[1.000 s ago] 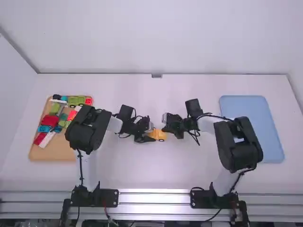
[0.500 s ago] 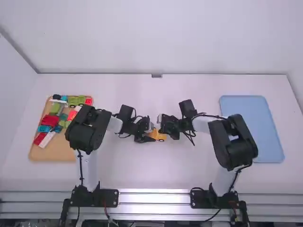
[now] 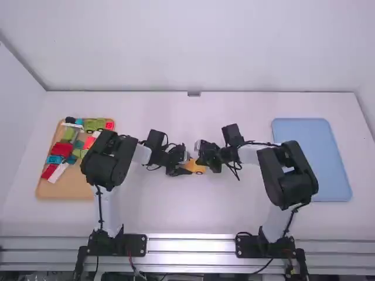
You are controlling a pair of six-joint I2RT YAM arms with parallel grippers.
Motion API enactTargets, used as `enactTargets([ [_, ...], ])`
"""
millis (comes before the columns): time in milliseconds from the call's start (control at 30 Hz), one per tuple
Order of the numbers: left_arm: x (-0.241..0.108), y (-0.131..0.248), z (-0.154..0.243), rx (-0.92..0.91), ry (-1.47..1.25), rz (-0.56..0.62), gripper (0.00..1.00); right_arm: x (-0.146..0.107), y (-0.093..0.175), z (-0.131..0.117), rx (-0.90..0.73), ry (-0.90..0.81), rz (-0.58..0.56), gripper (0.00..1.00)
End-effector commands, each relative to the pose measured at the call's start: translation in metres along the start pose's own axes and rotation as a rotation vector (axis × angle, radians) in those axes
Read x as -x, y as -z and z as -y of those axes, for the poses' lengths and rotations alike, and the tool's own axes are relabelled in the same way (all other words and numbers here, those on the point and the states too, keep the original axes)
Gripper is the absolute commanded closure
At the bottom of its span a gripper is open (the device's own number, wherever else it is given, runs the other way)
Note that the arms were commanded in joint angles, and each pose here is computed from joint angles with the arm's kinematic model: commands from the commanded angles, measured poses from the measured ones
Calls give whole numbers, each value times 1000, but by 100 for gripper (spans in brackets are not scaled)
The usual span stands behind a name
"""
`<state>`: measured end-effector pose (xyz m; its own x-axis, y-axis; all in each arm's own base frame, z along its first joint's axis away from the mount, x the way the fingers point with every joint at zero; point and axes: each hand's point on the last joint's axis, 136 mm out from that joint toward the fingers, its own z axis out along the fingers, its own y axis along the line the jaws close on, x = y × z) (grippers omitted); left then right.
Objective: Assemble lego blocks to make yellow taxi
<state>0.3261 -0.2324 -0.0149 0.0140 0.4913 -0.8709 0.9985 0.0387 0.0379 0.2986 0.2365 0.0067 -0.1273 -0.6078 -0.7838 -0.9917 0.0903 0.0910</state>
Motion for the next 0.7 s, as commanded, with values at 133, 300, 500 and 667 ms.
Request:
enactTargets([
  [133,0,-2,-6,24,91,-10,55,-78,-8,-8,-74,-163,-224,100],
  [300,0,-2,-6,24,91,-10,55,-72,-8,-2,-85,-148,-212,100],
  [500,-1,-2,-7,27,90,-13,51,-14,3,29,-106,-46,-60,100],
  [667,-4,-2,-10,44,86,-32,49,31,33,58,-197,19,20,76],
])
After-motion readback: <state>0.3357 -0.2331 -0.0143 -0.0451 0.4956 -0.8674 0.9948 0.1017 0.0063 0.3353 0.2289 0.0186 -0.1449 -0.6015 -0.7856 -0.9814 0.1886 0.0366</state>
